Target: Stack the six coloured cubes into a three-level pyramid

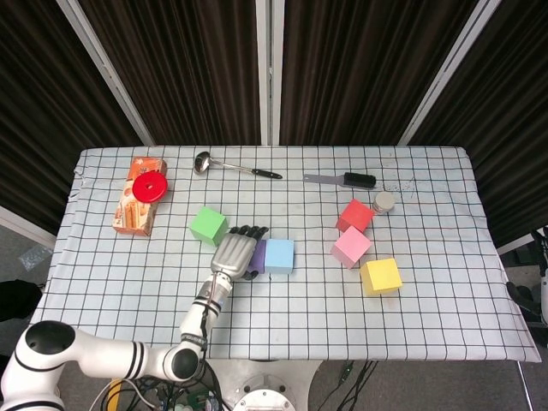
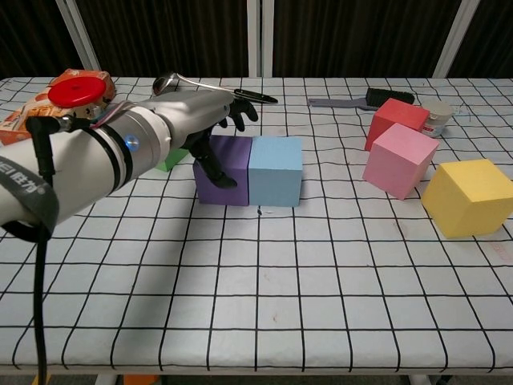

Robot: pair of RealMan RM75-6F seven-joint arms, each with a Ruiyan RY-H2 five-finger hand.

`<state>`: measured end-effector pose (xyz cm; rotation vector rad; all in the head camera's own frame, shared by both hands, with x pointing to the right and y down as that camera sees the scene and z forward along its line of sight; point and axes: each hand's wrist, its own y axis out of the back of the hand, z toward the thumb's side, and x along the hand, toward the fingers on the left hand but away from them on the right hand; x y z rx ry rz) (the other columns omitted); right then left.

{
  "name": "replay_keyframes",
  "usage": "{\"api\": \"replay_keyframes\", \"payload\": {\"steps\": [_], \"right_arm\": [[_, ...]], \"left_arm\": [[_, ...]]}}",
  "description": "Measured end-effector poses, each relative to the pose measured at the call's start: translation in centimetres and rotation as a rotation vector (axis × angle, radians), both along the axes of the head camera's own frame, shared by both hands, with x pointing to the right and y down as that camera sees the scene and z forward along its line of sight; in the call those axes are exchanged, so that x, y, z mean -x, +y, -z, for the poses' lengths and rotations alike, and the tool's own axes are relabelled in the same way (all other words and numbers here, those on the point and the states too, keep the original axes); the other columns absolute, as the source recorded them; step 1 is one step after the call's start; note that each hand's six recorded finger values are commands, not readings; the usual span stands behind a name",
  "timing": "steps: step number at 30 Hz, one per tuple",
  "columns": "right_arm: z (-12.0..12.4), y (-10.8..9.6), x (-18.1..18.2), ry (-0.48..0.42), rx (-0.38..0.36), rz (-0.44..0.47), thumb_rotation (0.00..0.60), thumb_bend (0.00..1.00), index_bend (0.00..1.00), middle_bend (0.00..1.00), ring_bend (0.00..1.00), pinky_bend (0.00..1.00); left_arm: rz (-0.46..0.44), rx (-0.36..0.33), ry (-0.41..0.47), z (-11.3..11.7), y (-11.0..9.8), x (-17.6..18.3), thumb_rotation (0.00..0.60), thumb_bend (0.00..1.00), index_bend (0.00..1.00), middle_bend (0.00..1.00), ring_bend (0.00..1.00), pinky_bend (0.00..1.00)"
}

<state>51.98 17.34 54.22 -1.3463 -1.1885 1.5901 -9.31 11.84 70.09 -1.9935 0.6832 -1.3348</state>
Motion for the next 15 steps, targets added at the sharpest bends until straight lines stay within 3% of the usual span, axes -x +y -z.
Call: {"api": "replay_keyframes", "payload": {"steps": [6,15], "right_arm": [[0.19,-0.11,0.33,-0.001,-0.005,0.008,0.600,0.19,0.00,0.00,0.00,0.00],[0.24,-0.07,0.41,0.001,-0.005,0.006,0.600,0.19,0.00,0.00,0.00,0.00]], "left_arm": [[0.002,-0.011,0.002,0.60,-0.24,0.35,0.600,0.14,0.13,0.13,0.13,0.21],[-0.004,-0.016,-0.002,0.42,-0.22,0.36,0.600,0.14,0.13,0.32,0.13,0.21]]}}
